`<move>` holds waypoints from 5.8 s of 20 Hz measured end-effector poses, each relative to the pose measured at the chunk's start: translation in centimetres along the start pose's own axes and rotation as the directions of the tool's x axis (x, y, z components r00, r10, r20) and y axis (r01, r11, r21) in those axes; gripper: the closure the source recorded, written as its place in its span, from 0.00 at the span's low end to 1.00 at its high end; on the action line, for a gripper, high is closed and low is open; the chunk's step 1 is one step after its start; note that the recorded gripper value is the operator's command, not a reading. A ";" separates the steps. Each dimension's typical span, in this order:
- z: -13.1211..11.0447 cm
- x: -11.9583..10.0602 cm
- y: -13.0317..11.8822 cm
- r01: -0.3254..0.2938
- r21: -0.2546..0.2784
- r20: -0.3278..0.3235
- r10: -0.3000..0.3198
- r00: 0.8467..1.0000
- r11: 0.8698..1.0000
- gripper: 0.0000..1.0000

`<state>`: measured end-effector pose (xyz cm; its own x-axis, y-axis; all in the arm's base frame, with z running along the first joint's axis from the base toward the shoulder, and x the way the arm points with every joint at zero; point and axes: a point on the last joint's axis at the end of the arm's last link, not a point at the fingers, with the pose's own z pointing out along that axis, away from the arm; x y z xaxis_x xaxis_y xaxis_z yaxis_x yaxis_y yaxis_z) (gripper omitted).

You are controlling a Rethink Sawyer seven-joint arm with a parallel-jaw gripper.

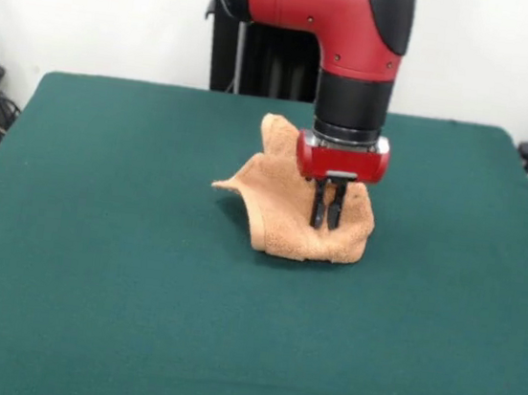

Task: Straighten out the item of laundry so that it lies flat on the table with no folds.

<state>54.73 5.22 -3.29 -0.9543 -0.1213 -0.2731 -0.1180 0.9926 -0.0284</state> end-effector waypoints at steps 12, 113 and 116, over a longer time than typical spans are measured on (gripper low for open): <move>-0.1 -0.1 0.5 0.013 0.011 0.003 -0.013 1.000 1.000 1.00; -15.5 -10.2 0.0 -0.255 -0.077 -0.445 0.196 0.874 0.964 0.00; -15.7 -10.6 0.5 -0.247 -0.088 -0.438 0.185 0.880 0.965 0.00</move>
<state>60.45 6.96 14.72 -0.9816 0.0747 0.1759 0.0975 0.9874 0.1246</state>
